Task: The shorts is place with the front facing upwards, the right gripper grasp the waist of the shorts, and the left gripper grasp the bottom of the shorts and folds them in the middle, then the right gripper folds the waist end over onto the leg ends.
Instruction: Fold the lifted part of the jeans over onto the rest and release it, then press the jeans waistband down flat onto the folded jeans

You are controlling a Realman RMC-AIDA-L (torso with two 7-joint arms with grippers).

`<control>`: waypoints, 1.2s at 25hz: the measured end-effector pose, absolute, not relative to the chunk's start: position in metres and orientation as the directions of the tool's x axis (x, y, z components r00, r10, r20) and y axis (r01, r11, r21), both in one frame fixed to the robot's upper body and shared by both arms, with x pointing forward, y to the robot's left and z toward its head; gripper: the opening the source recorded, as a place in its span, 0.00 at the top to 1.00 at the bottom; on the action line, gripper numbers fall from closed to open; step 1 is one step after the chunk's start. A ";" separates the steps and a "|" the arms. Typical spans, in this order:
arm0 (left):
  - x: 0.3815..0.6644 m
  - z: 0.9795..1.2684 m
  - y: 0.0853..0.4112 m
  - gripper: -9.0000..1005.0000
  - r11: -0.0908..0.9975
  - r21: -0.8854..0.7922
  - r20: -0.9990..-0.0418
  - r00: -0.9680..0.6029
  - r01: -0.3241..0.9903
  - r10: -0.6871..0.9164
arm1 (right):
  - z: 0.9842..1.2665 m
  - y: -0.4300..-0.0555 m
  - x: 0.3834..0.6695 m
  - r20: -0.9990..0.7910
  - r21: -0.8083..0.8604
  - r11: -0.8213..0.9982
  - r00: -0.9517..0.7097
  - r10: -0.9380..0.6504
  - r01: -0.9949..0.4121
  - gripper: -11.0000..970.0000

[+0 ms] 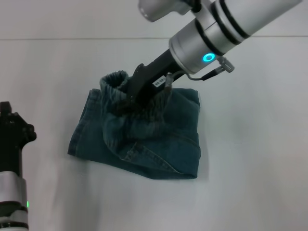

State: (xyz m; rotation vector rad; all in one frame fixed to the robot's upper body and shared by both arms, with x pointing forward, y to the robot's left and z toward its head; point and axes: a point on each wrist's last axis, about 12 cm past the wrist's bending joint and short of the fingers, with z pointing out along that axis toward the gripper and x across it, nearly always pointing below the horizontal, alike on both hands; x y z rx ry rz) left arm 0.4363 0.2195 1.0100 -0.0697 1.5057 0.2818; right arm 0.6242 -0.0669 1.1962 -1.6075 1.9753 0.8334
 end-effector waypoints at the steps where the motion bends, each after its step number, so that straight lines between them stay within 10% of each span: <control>1: 0.436 1.010 0.220 0.99 0.964 0.128 -0.989 0.044 -0.231 0.141 | 1.196 -0.065 0.625 -0.686 0.161 0.136 -0.210 -0.697 -0.977 0.86; 4: 0.435 1.012 0.221 0.99 0.962 0.125 -0.988 0.056 -0.241 0.142 | 1.198 -0.060 0.625 -0.700 0.151 0.140 -0.206 -0.684 -0.979 0.86; 19: 0.445 1.018 0.232 0.99 0.974 -0.004 -0.989 0.145 -0.228 0.030 | 1.207 -0.091 0.633 -0.843 0.075 0.246 -0.193 -0.502 -0.966 0.23; 30: 0.451 1.042 0.191 0.99 0.919 -0.023 -0.924 0.343 0.393 -0.170 | 1.173 -0.229 0.622 -0.959 0.152 0.597 -0.263 -0.103 -0.788 0.06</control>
